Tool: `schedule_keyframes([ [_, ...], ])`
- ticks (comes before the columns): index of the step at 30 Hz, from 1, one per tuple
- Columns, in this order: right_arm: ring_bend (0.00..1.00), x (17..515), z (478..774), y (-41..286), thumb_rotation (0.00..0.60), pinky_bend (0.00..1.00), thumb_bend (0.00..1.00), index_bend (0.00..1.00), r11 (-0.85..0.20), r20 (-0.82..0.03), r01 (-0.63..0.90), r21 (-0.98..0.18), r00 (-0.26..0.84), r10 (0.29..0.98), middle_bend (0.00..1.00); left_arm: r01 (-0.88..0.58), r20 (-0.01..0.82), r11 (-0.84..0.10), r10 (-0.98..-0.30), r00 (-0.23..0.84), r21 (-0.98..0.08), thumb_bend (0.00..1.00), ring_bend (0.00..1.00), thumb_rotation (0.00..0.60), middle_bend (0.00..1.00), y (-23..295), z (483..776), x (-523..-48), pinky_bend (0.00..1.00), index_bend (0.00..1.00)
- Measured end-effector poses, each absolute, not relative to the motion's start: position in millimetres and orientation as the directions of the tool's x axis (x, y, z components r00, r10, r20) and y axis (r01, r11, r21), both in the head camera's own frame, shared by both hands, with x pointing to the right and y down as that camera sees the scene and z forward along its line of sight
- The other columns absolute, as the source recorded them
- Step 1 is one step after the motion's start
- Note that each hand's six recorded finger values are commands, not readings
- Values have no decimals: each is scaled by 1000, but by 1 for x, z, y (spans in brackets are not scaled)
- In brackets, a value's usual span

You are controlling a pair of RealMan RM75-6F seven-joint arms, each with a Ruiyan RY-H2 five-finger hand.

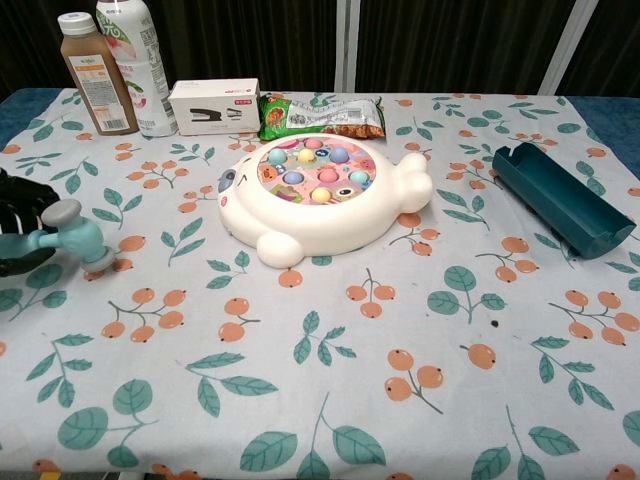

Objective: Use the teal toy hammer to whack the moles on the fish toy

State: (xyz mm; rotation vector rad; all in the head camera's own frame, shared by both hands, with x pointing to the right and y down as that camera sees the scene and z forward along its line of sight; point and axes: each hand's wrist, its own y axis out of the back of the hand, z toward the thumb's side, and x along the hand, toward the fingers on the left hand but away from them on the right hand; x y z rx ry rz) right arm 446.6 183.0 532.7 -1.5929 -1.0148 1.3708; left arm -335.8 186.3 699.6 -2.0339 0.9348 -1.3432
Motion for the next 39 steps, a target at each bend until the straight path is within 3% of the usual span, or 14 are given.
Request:
schedule_keyframes([
  [5,0,447,530,184,600,0,212,10,-365,-358,73,-928,96,929,114,-309,521,-603,-795,310,-736,546,563,600,652,176,694,-333,623,652],
  [10,0,446,526,184,600,0,211,10,-359,-352,62,-931,100,931,115,-350,425,-576,-801,422,-738,562,586,600,673,150,681,-315,660,661],
  [15,0,447,525,189,600,0,212,9,-359,-353,67,-931,92,931,116,-336,309,-561,-759,573,-757,584,591,600,677,112,664,-274,745,665],
  [21,0,454,523,197,600,0,211,9,-356,-352,70,-932,59,934,117,-340,222,-566,-701,678,-751,590,591,600,678,72,655,-223,746,666],
  [25,0,457,521,200,600,0,212,9,-356,-354,69,-932,44,934,117,-302,245,-597,-663,707,-743,590,591,600,678,60,663,-199,746,666],
  [30,0,458,522,200,600,0,212,9,-360,-358,69,-930,39,933,116,-219,331,-639,-623,708,-737,590,594,600,682,50,682,-181,748,670],
  [39,0,455,522,198,600,0,211,10,-364,-361,68,-929,46,931,117,-141,384,-637,-610,693,-758,592,598,600,688,35,697,-153,750,676],
])
